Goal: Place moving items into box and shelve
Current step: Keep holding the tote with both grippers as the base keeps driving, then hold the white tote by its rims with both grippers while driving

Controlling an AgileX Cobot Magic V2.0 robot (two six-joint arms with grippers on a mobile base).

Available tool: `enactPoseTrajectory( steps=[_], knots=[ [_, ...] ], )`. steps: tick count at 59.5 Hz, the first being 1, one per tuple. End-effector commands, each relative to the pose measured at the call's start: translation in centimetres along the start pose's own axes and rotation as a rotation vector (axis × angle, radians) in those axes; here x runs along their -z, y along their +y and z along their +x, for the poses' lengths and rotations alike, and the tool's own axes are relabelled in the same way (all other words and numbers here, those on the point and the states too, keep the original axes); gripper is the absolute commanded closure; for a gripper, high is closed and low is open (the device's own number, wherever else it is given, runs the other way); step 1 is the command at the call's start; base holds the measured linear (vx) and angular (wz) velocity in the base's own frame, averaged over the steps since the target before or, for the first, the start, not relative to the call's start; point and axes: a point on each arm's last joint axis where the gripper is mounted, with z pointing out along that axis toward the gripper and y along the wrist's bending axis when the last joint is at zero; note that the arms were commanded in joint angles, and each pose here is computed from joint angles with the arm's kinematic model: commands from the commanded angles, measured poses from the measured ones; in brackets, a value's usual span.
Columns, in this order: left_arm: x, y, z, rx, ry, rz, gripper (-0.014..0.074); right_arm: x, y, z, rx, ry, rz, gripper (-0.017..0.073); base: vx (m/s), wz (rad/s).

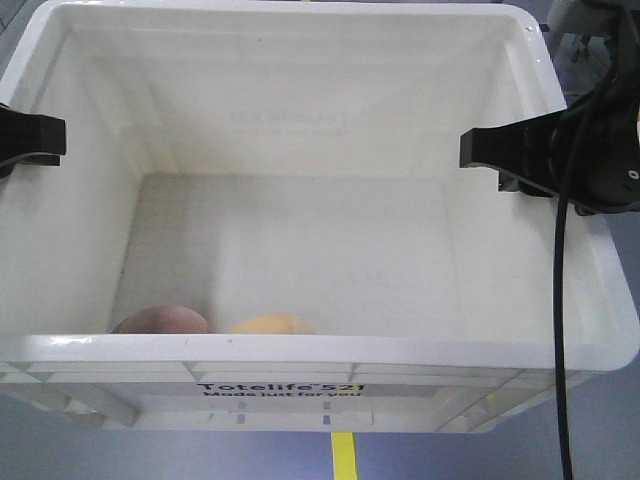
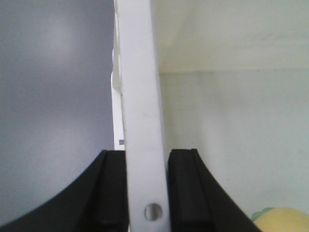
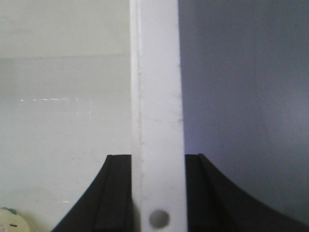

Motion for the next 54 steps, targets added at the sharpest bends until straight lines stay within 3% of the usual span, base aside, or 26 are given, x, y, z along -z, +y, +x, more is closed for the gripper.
enactPoseTrajectory(
  steps=[1, 54],
  knots=[
    [1.76, 0.65, -1.57, -0.043, -0.165, -0.047, 0.0527, 2.20, -1.49, -1.59, 0.011, -0.171, 0.043, 0.0432, 0.42, -0.07],
    [1.76, 0.65, -1.57, -0.043, -0.165, -0.047, 0.0527, 2.20, -1.49, -1.59, 0.011, -0.171, 0.043, 0.0432, 0.42, -0.02]
  ],
)
